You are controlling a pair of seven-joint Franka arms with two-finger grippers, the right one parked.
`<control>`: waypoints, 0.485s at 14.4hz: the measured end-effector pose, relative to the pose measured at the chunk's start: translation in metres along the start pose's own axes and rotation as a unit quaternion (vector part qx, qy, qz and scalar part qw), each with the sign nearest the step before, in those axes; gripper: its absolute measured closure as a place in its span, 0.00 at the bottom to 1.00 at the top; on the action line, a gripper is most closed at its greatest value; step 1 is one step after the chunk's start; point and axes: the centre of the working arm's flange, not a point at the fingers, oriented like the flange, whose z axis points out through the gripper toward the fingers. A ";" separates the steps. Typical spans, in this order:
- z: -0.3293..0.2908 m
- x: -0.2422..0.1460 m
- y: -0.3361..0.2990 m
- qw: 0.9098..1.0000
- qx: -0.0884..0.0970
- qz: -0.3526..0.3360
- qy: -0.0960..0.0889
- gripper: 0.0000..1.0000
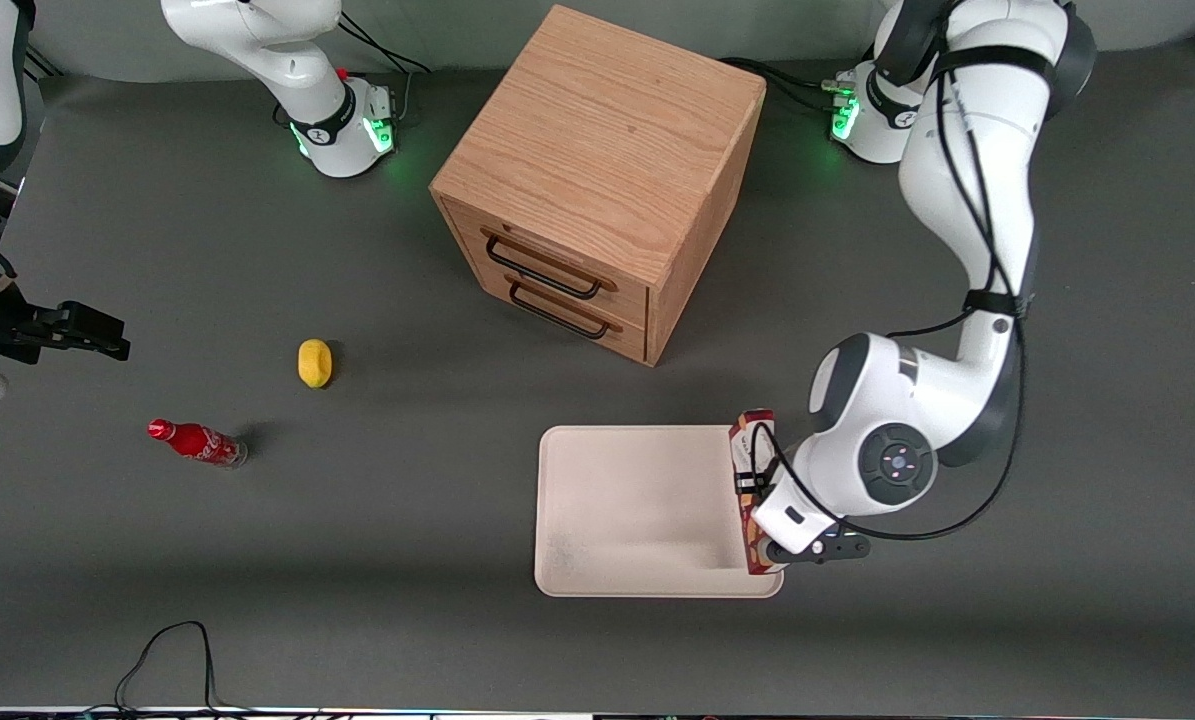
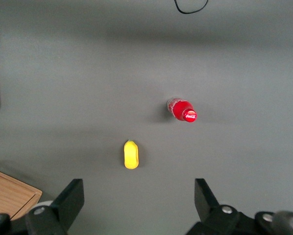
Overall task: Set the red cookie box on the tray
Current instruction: 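Carry the box with the left gripper over the cream tray, then lower the box onto the tray and open the left gripper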
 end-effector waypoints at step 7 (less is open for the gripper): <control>0.041 0.002 -0.001 1.000 0.012 0.006 0.010 0.95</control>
